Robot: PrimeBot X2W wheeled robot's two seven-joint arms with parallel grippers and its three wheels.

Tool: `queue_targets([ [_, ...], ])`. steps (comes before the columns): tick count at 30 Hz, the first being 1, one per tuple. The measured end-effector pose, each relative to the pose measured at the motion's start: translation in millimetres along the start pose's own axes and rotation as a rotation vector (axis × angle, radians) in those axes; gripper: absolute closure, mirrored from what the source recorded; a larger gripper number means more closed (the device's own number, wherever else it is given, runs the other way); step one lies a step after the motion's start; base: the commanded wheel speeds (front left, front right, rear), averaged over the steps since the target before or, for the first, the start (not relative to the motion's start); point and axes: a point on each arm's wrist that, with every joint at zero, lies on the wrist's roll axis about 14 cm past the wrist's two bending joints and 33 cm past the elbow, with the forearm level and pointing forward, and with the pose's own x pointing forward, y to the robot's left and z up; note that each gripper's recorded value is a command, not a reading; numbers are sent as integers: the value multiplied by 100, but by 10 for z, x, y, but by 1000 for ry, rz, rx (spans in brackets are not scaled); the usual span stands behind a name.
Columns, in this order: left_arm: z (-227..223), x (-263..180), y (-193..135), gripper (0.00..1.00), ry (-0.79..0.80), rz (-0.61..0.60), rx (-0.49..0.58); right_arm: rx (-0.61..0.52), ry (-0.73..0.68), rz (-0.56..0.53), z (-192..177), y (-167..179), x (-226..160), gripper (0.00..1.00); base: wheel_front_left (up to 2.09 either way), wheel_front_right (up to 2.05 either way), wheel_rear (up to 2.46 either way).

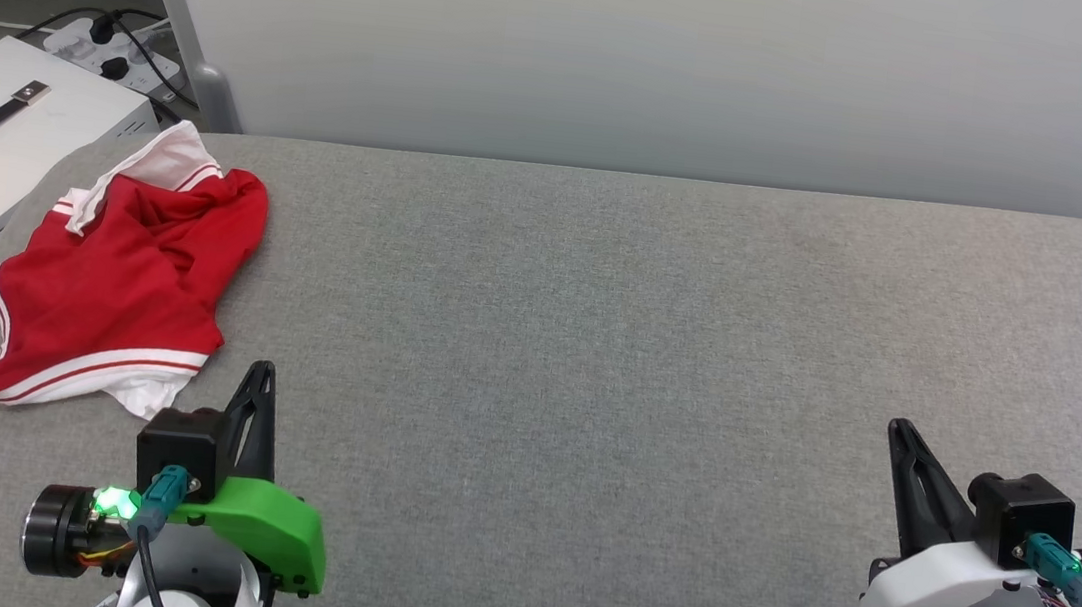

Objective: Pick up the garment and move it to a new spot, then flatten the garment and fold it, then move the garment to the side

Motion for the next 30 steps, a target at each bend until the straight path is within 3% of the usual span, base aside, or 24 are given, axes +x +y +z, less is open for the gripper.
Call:
queue_targets([
  [3, 0, 0, -1, 100, 0, 0, 0, 0, 0, 0, 0, 0, 0, 100, 0, 0, 0],
  [4, 0, 0, -1, 0, 0, 0, 0, 0, 0, 0, 0, 0, 0, 0, 0, 0, 0],
  [30, -33, -1, -14, 0, -11, -6, -42, 62, -24, -22, -8, -70, -13, 0, 0, 0, 0],
])
